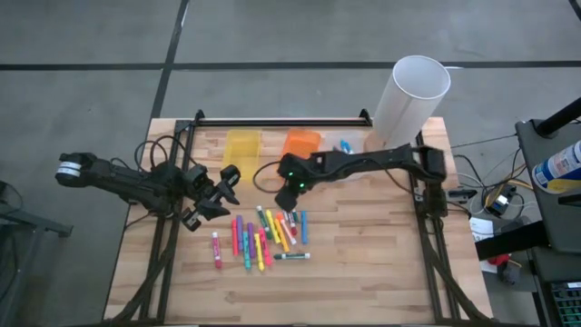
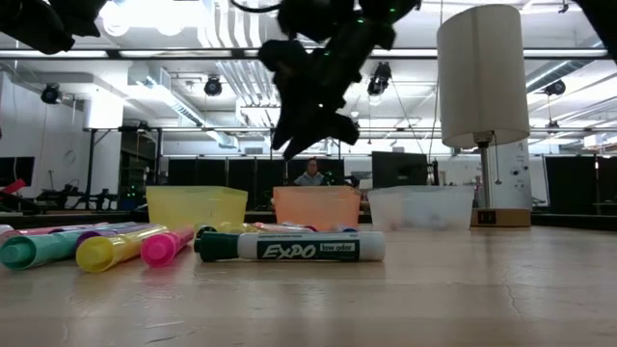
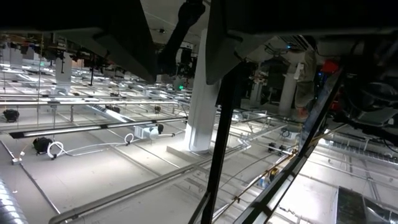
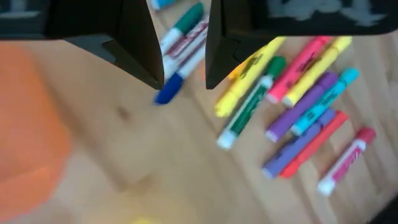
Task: Pick & Place Markers
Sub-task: Put the blue mini marker into the white bin
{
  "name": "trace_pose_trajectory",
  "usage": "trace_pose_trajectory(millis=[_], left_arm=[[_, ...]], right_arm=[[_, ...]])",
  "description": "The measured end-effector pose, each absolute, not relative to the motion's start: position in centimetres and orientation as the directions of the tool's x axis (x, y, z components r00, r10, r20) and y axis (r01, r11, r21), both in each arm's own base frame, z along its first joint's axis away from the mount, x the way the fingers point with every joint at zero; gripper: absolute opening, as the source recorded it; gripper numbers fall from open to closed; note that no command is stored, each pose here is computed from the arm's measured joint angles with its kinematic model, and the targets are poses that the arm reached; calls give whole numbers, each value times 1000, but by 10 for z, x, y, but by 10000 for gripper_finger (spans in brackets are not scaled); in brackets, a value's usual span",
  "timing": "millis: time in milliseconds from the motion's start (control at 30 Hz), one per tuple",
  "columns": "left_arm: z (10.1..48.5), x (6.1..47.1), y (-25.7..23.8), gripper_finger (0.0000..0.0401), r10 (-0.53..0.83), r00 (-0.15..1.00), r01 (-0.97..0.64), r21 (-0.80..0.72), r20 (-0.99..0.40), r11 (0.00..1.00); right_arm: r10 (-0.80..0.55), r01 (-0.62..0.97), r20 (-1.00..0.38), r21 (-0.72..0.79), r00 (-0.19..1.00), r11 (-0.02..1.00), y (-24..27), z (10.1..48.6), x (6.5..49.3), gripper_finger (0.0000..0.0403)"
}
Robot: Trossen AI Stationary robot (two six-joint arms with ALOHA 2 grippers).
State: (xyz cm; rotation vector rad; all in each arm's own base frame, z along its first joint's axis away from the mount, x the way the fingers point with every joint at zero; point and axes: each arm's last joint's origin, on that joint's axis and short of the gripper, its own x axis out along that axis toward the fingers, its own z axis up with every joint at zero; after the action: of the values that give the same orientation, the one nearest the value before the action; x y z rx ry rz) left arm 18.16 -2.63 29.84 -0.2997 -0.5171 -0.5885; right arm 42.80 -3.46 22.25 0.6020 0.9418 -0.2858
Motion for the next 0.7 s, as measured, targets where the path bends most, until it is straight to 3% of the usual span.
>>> trace_pose_trajectory(millis=[700], left_arm=[[300, 177, -28, 133, -527, 665, 672, -115, 529, 732]], right_arm=[[-73, 570, -961, 96, 267, 816, -37, 170, 481, 118]])
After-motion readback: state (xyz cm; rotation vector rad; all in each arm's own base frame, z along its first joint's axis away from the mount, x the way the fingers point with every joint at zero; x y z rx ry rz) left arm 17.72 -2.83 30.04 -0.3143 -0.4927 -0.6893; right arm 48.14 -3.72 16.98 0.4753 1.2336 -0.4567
